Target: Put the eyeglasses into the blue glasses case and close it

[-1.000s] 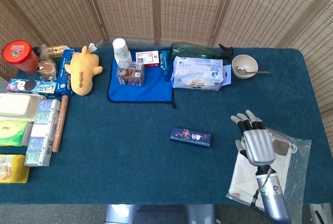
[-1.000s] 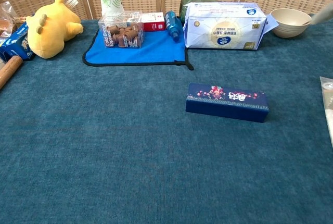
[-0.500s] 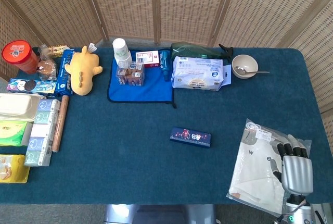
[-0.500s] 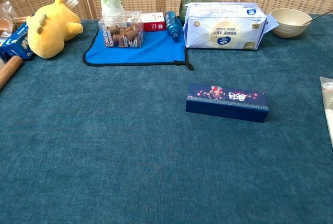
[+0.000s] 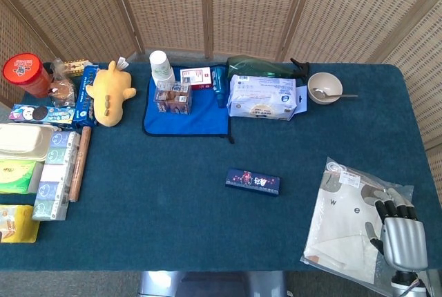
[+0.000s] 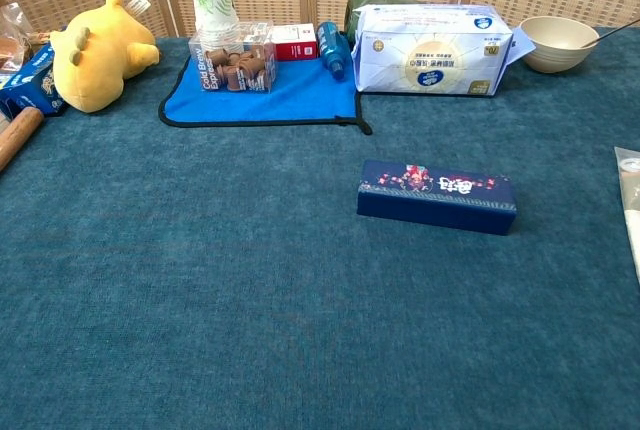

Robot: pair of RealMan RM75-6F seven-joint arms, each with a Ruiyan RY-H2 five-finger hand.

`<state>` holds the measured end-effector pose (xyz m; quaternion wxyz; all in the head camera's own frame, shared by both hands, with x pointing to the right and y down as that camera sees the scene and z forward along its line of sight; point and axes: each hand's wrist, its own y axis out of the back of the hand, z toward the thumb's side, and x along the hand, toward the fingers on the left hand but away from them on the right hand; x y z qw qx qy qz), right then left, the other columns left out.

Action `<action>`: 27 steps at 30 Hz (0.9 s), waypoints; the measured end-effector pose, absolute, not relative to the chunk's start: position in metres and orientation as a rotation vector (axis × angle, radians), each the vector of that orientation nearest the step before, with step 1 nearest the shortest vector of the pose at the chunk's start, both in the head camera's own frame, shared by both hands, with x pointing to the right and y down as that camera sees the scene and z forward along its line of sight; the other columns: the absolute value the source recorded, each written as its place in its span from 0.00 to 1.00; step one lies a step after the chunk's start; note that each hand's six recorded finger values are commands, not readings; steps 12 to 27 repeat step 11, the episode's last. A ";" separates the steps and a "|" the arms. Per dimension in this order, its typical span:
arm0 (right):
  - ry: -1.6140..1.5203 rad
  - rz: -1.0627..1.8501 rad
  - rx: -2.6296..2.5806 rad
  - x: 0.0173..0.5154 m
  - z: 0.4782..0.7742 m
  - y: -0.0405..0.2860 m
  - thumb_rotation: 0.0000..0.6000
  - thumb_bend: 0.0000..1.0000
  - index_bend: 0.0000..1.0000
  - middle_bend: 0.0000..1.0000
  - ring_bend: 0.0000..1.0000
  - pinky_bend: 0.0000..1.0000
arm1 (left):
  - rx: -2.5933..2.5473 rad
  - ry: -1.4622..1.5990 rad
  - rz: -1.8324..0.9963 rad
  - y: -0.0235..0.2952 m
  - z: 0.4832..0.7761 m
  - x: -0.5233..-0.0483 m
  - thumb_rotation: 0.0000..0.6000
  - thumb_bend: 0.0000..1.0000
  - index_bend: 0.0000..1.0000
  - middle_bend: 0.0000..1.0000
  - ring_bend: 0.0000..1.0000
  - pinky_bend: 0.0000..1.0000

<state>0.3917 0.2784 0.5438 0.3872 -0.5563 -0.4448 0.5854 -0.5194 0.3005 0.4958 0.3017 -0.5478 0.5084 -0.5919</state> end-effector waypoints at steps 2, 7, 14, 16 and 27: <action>-1.131 1.488 -1.420 0.391 0.544 0.278 1.00 0.29 0.36 0.28 0.17 0.23 | -1.457 1.350 -1.564 0.300 0.495 -0.518 1.00 0.29 0.18 0.14 0.00 0.00; -1.115 1.497 -1.450 0.389 0.548 0.278 1.00 0.29 0.35 0.27 0.16 0.23 | -1.468 1.345 -1.549 0.297 0.496 -0.513 1.00 0.29 0.18 0.14 0.00 0.00; -1.113 1.494 -1.461 0.387 0.551 0.277 1.00 0.29 0.35 0.27 0.16 0.23 | -1.470 1.338 -1.546 0.296 0.496 -0.511 1.00 0.29 0.18 0.14 0.00 0.00; -1.113 1.494 -1.461 0.387 0.551 0.277 1.00 0.29 0.35 0.27 0.16 0.23 | -1.470 1.338 -1.546 0.296 0.496 -0.511 1.00 0.29 0.18 0.14 0.00 0.00; -1.113 1.494 -1.461 0.387 0.551 0.277 1.00 0.29 0.35 0.27 0.16 0.23 | -1.470 1.338 -1.546 0.296 0.496 -0.511 1.00 0.29 0.18 0.14 0.00 0.00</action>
